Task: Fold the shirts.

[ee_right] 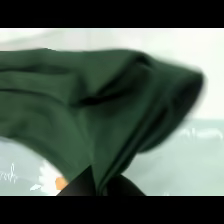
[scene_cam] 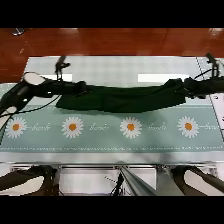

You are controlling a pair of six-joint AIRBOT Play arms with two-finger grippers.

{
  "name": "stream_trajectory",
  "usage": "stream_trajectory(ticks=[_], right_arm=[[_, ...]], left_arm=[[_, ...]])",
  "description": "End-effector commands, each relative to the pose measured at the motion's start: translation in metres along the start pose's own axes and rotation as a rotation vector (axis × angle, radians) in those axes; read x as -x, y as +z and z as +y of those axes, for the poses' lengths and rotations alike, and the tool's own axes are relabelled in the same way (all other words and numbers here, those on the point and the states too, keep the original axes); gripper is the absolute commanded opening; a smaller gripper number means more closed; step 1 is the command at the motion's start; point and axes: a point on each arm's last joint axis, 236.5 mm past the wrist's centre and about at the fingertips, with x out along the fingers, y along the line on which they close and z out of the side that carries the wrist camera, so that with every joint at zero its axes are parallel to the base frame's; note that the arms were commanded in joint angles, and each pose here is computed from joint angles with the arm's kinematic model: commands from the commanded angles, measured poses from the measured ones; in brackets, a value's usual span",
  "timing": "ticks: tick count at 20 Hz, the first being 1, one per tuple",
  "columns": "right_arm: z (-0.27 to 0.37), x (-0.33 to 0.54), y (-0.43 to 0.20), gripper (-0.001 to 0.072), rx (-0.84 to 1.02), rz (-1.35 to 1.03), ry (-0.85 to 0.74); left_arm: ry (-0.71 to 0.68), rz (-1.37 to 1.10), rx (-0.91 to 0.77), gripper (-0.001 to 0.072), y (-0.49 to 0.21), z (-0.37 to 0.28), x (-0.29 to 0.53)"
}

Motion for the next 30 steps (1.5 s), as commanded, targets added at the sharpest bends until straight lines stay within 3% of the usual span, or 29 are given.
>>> stream_trajectory(ticks=[1,5,8,13,16,18,22,25,27,30], right_arm=[[0.034,0.062,-0.035,0.0040,0.043,-0.116,-0.038],[0.065,0.106,-0.057,0.0040,0.071,-0.231,-0.029],[0.079,0.116,-0.063,0.0040,0.081,-0.264,0.002],[0.090,0.117,-0.061,0.0040,0.080,-0.274,0.046],[0.090,0.116,-0.062,0.0040,0.080,-0.272,0.047],[0.093,0.116,-0.063,0.0040,0.084,-0.266,0.058],[0.121,0.096,-0.069,0.0040,0.124,-0.191,0.142],[0.161,0.056,-0.064,0.0040,0.172,-0.104,0.230],[0.197,0.020,-0.061,0.0040,0.236,-0.019,0.272],[0.246,-0.047,-0.055,0.0041,0.313,0.094,0.299]], left_arm=[[0.044,0.066,-0.140,0.0015,-0.008,-0.058,-0.063],[-0.042,0.212,-0.153,0.0017,-0.042,-0.127,-0.140],[-0.180,0.303,-0.122,0.0017,-0.087,-0.190,-0.180],[-0.329,0.458,-0.115,0.0018,-0.167,-0.252,-0.199],[-0.337,0.511,-0.116,0.0018,-0.148,-0.236,-0.182],[-0.338,0.492,-0.094,0.0018,-0.101,-0.206,-0.156],[-0.270,0.253,-0.040,0.0018,0.036,-0.129,-0.059],[-0.179,0.046,-0.019,0.0018,0.100,-0.074,0.046],[-0.133,-0.091,-0.048,0.0019,0.112,-0.055,0.119],[-0.001,-0.169,-0.097,0.0018,0.072,-0.029,0.180]])
